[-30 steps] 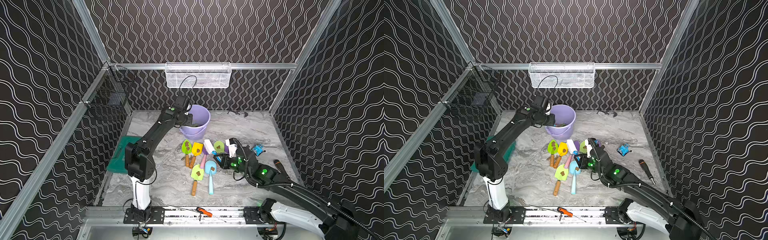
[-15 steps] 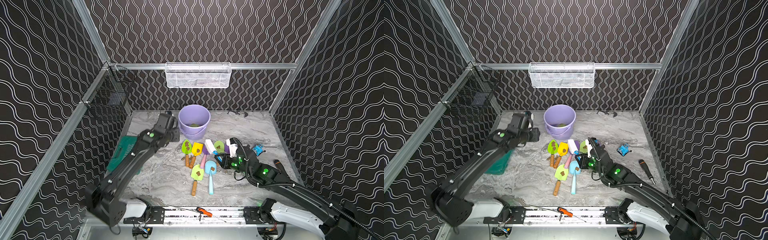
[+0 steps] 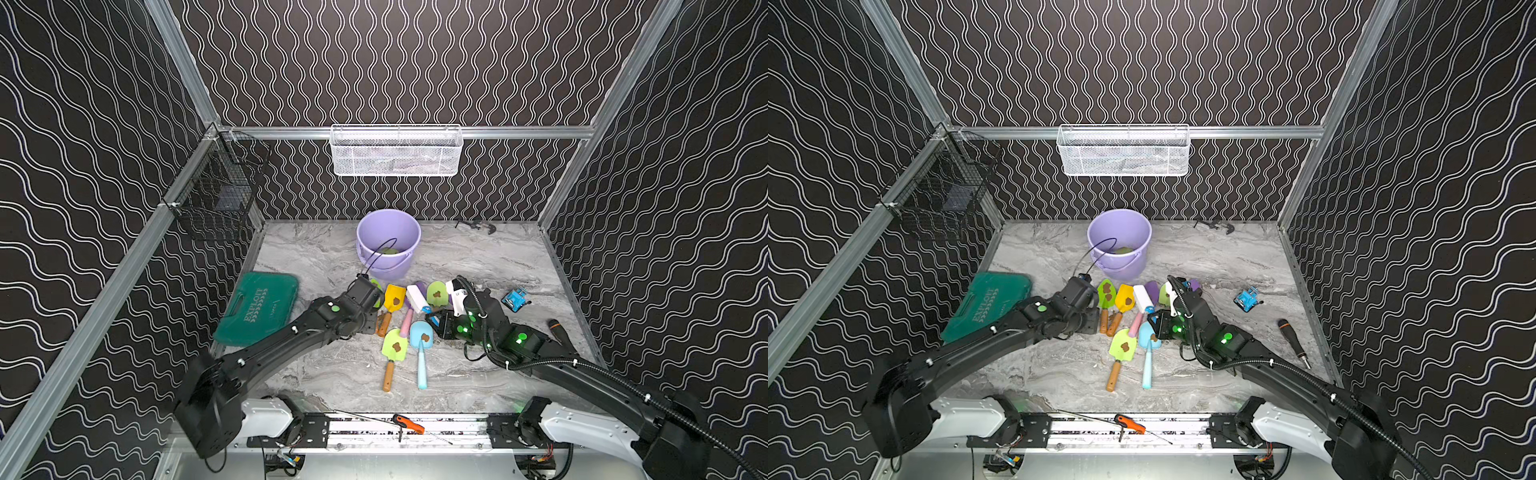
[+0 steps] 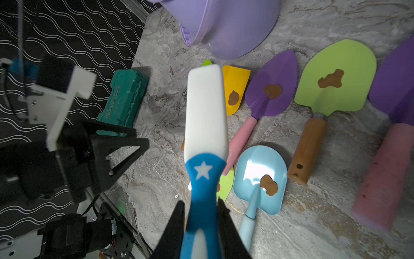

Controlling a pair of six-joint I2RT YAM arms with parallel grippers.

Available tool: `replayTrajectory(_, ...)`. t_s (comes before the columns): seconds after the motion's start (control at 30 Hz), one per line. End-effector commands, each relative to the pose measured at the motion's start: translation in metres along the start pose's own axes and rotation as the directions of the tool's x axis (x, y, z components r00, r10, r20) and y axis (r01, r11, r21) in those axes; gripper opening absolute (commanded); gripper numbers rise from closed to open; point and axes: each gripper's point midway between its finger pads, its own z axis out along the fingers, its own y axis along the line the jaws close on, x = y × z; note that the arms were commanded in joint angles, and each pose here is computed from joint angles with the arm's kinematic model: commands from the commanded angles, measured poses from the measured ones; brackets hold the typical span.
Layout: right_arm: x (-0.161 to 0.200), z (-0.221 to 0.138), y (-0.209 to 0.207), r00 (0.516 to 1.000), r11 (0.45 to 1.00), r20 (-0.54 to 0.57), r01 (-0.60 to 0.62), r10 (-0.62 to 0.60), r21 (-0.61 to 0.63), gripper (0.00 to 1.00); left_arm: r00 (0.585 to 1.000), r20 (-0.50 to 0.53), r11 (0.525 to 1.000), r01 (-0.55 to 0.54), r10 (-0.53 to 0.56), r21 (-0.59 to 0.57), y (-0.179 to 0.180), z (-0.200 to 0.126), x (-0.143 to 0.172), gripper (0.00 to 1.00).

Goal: Brush the soil off the hand trowel and place it into the bucket
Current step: Pick up the hand trowel from the center of the board.

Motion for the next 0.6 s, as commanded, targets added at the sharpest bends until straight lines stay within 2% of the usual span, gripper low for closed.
replayTrajectory(0.0,-0.007,-0.003,0.005,1.0,1.0,0.027,-0.002,0.002,-0.006,0.0,1.0,0.024,1.0,0.006,-0.007,0.023,-0.014,0.018,-0.006,0.56)
replayTrajectory(0.17,-0.006,-0.006,0.002,0.999,1.0,0.036,-0.009,0.01,-0.002,0.0,1.0,-0.008,1.0,-0.011,0.011,-0.003,-0.017,0.042,0.002,0.56)
replayTrajectory(0.57,-0.002,-0.003,-0.001,0.999,1.0,0.037,-0.013,0.013,-0.011,0.0,0.998,-0.035,0.997,-0.046,0.044,-0.062,-0.015,0.07,0.006,0.51)
